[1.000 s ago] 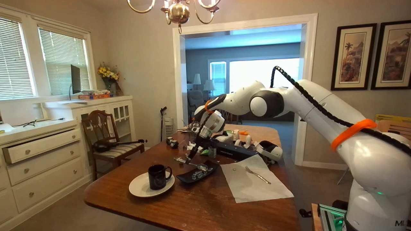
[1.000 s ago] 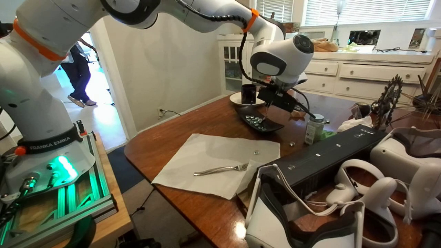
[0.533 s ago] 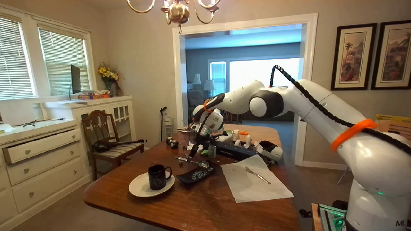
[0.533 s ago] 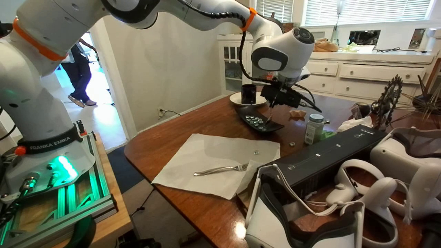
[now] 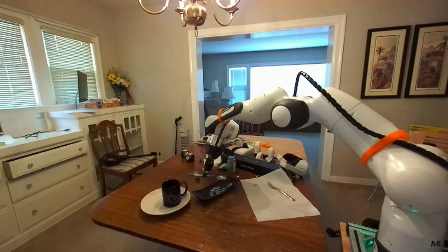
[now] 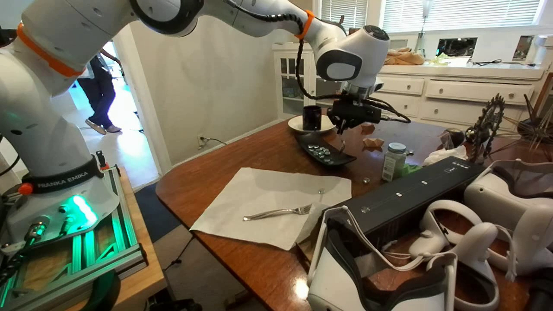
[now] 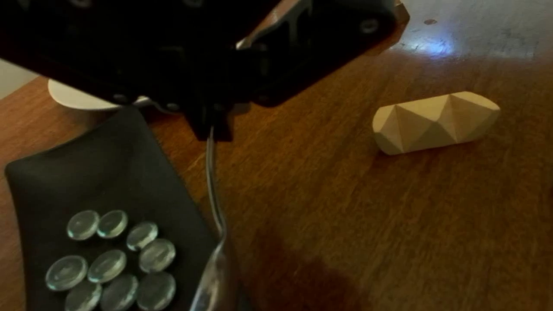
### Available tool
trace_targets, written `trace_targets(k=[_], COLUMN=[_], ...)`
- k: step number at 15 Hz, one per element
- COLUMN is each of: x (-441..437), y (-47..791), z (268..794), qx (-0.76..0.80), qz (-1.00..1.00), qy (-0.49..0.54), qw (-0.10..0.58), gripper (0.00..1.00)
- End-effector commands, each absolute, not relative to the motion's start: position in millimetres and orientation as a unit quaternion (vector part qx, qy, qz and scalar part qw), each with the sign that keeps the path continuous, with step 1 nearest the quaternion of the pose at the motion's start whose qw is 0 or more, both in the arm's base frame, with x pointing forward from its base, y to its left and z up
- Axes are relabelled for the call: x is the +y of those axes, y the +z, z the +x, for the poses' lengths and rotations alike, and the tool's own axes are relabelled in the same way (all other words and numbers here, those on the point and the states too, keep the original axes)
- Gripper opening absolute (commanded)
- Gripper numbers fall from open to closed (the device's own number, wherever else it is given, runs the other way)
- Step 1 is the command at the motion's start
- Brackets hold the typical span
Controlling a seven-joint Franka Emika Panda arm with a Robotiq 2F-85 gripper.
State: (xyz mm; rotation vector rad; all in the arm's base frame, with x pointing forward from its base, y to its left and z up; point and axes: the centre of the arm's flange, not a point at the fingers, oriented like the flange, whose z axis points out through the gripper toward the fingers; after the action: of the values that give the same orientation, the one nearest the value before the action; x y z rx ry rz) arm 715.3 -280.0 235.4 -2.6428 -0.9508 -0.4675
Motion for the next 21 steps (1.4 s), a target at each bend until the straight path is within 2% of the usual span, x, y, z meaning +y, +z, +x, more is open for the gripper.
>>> trace_targets(k=[1, 8, 21], x=[-281, -280, -273], y=[227, 211, 187], z=[732, 734, 739], qx=[-0.344, -0.306, -0.221], qz=[-0.908, -0.899, -0.887], qy=[-0.176, -0.228, -0.204], qw=[0.160, 0.215, 0.351], gripper=[0.01, 0.01, 0.01])
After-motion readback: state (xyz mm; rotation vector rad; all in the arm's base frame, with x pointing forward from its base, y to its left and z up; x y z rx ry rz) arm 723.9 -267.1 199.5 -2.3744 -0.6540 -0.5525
